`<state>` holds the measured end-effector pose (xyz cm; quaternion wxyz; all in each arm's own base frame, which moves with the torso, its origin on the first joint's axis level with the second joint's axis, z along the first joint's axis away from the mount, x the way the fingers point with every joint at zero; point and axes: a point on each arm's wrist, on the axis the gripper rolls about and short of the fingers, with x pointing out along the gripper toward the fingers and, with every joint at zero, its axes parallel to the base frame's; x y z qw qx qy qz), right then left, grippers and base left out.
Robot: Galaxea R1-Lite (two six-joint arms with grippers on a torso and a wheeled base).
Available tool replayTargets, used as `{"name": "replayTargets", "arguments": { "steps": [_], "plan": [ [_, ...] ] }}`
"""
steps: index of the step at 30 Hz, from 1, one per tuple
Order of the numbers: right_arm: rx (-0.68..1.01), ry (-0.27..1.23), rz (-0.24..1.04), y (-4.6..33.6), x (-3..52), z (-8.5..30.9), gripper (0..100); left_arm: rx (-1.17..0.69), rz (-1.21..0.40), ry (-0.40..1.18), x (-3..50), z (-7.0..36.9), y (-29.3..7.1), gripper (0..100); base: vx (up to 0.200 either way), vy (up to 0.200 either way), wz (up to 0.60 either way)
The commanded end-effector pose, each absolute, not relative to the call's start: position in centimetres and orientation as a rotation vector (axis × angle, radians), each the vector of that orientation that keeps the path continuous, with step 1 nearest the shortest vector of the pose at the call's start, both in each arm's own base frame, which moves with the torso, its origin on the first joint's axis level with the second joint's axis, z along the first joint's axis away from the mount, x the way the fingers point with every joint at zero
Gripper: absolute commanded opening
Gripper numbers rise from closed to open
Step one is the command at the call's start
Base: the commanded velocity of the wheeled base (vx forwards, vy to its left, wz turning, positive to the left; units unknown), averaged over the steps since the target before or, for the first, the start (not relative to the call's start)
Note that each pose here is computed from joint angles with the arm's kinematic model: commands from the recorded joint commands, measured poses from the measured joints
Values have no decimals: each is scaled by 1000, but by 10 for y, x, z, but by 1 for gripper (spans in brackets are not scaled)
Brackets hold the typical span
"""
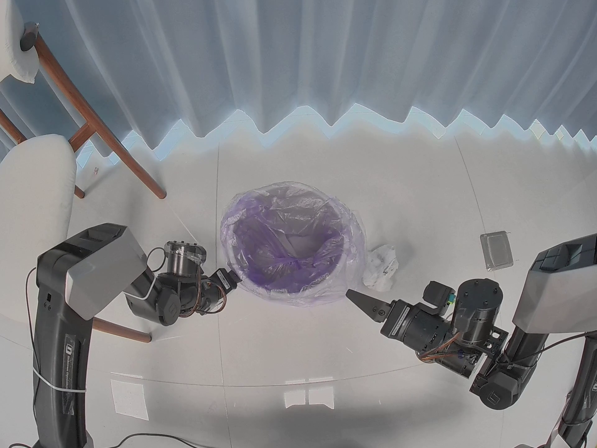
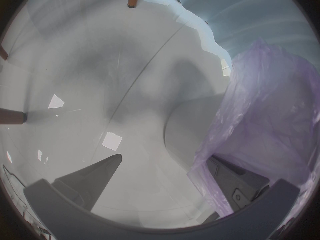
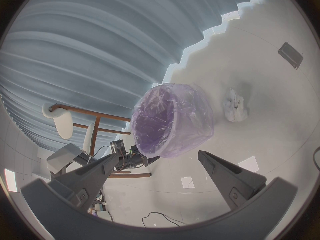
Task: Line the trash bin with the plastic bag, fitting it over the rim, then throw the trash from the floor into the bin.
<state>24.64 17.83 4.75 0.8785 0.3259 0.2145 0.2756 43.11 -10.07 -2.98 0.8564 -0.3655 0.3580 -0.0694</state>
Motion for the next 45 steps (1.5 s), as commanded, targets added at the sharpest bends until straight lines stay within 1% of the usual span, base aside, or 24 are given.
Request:
{"name": "replayTargets", "arguments": {
  "steps": [1, 5, 12, 15, 20, 21, 23, 24, 25, 28, 30, 32, 33, 34, 35, 36, 37, 39, 40, 41, 42, 43, 44, 45],
  "plan": [
    [678, 452, 573, 179, 248, 42, 100, -726, -70, 768, 449, -50, -100, 100, 0, 0, 0],
    [672, 464, 567, 180, 249, 38, 100, -672, -47, 766, 448, -57, -98, 100, 0, 0, 0],
    [671, 470, 565, 180, 248, 36, 100, -662, -36, 751, 448, -54, -99, 100, 0, 0, 0],
    [670, 471, 564, 180, 248, 36, 100, -655, -7, 720, 446, -45, -98, 100, 0, 0, 0],
    [667, 480, 562, 179, 246, 35, 100, -665, 6, 672, 425, -12, -91, 100, 0, 0, 0],
    [665, 483, 562, 180, 246, 34, 100, -673, -2, 645, 413, 1, -88, 100, 0, 0, 0],
    [665, 490, 559, 180, 246, 31, 100, -680, -16, 615, 396, 13, -85, 100, 0, 0, 0],
    [665, 490, 559, 180, 246, 31, 100, -680, -16, 615, 396, 13, -85, 100, 0, 0, 0],
    [661, 505, 557, 181, 246, 27, 100, -685, -35, 576, 378, 21, -81, 100, 0, 0, 0],
    [664, 528, 547, 182, 245, 21, 100, -690, -56, 533, 358, 21, -79, 100, 0, 0, 0],
    [672, 547, 538, 182, 246, 16, 100, -701, -87, 452, 339, 24, -74, 100, 0, 0, 0],
    [681, 548, 540, 183, 245, 17, 100, -712, -141, 325, 326, 35, -70, 100, 0, 0, 0],
    [681, 548, 540, 183, 245, 17, 100, -712, -148, 314, 326, 36, -70, 100, 0, 0, 0],
    [681, 545, 549, 186, 243, 19, 100, -719, -190, 216, 318, 50, -68, 100, 0, 0, 0],
    [679, 531, 558, 191, 237, 24, 100, -716, -213, 172, 308, 72, -66, 100, 0, 0, 0],
    [678, 531, 558, 191, 237, 24, 100, -715, -218, 163, 307, 76, -66, 100, 0, 0, 0],
    [678, 518, 574, 199, 235, 26, 100, -738, -289, 55, 293, 119, -67, 100, 0, 0, 0],
    [664, 524, 608, 211, 232, 22, 100, -769, -431, -58, 274, 163, -71, 100, 0, 0, 0],
    [659, 529, 614, 214, 231, 20, 100, -770, -472, -76, 269, 172, -73, 100, 0, 0, 0],
    [640, 534, 615, 223, 232, 11, 100, -765, -614, -131, 251, 202, -82, 100, 0, 0, 0],
    [636, 534, 616, 225, 233, 9, 100, -763, -633, -137, 248, 206, -83, 100, 0, 0, 0],
    [612, 529, 621, 237, 236, -2, 100, -755, -724, -157, 229, 230, -89, 100, 0, 0, 0],
    [605, 526, 622, 241, 237, -5, 100, -753, -743, -161, 223, 236, -90, 100, 0, 0, 0],
    [579, 510, 614, 252, 244, -19, 100, -755, -795, -159, 205, 255, -92, 100, 0, 0, 0]
  ]
}}
